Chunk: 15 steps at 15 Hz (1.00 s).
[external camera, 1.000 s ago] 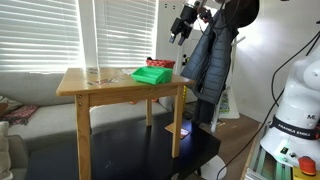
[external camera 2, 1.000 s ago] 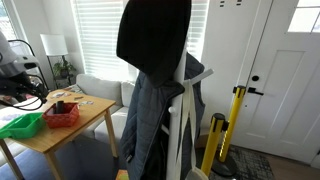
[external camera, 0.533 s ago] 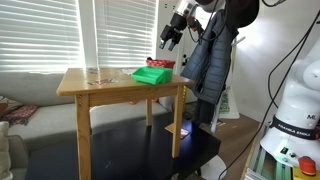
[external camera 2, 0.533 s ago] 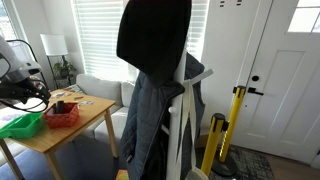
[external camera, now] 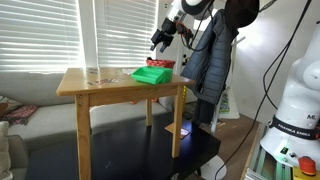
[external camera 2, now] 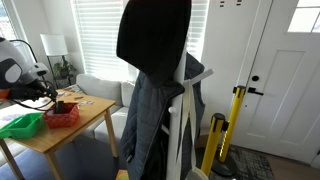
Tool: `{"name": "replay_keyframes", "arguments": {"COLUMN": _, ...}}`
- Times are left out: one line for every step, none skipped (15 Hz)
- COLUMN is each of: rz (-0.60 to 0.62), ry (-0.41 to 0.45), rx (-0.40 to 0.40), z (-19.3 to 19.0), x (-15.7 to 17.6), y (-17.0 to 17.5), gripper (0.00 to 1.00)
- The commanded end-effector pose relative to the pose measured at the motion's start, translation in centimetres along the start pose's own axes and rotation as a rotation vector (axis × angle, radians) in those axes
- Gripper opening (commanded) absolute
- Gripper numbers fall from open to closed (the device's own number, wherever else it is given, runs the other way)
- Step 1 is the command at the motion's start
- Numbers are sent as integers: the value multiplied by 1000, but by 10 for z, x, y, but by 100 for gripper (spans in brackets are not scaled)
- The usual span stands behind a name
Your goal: Put the black object inside the green box
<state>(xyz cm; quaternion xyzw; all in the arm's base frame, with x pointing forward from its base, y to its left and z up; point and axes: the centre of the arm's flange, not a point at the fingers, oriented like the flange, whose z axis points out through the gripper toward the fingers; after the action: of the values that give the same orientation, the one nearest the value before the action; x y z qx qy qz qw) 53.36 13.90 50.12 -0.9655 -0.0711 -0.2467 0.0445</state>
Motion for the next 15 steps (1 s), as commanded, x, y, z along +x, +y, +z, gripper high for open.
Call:
{"name": "replay_keyframes", "arguments": {"rz": -5, "ry": 29, "rx": -22, "z": 18, "x": 19, "y": -4, "gripper": 100}}
{"name": "replay_keyframes", "arguments": {"rz": -10, "ry": 33, "rx": -24, "z": 21, "x": 20, "y": -3, "gripper": 100}}
{"name": "replay_keyframes", "arguments": {"rz": -14, "ry": 35, "rx": -24, "z": 24, "x": 21, "y": -1, "gripper": 100}}
{"name": "replay_keyframes", "arguments": {"rz": -17, "ry": 40, "rx": -29, "z": 26, "x": 22, "y": 0, "gripper": 100}}
{"name": "replay_keyframes", "arguments": {"rz": -22, "ry": 44, "rx": -30, "z": 30, "x": 23, "y": 2, "gripper": 100}}
{"name": "replay_keyframes", "arguments": {"rz": -24, "ry": 49, "rx": -35, "z": 33, "x": 23, "y": 5, "gripper": 100}}
{"name": "replay_keyframes", "arguments": {"rz": -27, "ry": 53, "rx": -35, "z": 35, "x": 24, "y": 7, "gripper": 100}}
{"name": "replay_keyframes", "arguments": {"rz": -27, "ry": 60, "rx": -39, "z": 38, "x": 24, "y": 10, "gripper": 100}}
{"name": "replay_keyframes", "arguments": {"rz": -27, "ry": 64, "rx": -40, "z": 40, "x": 24, "y": 11, "gripper": 100}}
{"name": "replay_keyframes", "arguments": {"rz": -26, "ry": 70, "rx": -40, "z": 42, "x": 25, "y": 13, "gripper": 100}}
{"name": "replay_keyframes", "arguments": {"rz": -26, "ry": 74, "rx": -38, "z": 44, "x": 25, "y": 13, "gripper": 100}}
{"name": "replay_keyframes", "arguments": {"rz": -31, "ry": 80, "rx": -44, "z": 46, "x": 25, "y": 14, "gripper": 100}}
{"name": "replay_keyframes", "arguments": {"rz": -35, "ry": 88, "rx": -46, "z": 48, "x": 26, "y": 14, "gripper": 100}}
{"name": "replay_keyframes", "arguments": {"rz": -41, "ry": 96, "rx": -52, "z": 50, "x": 26, "y": 15, "gripper": 99}}
{"name": "replay_keyframes", "arguments": {"rz": -47, "ry": 101, "rx": -54, "z": 51, "x": 26, "y": 15, "gripper": 97}}
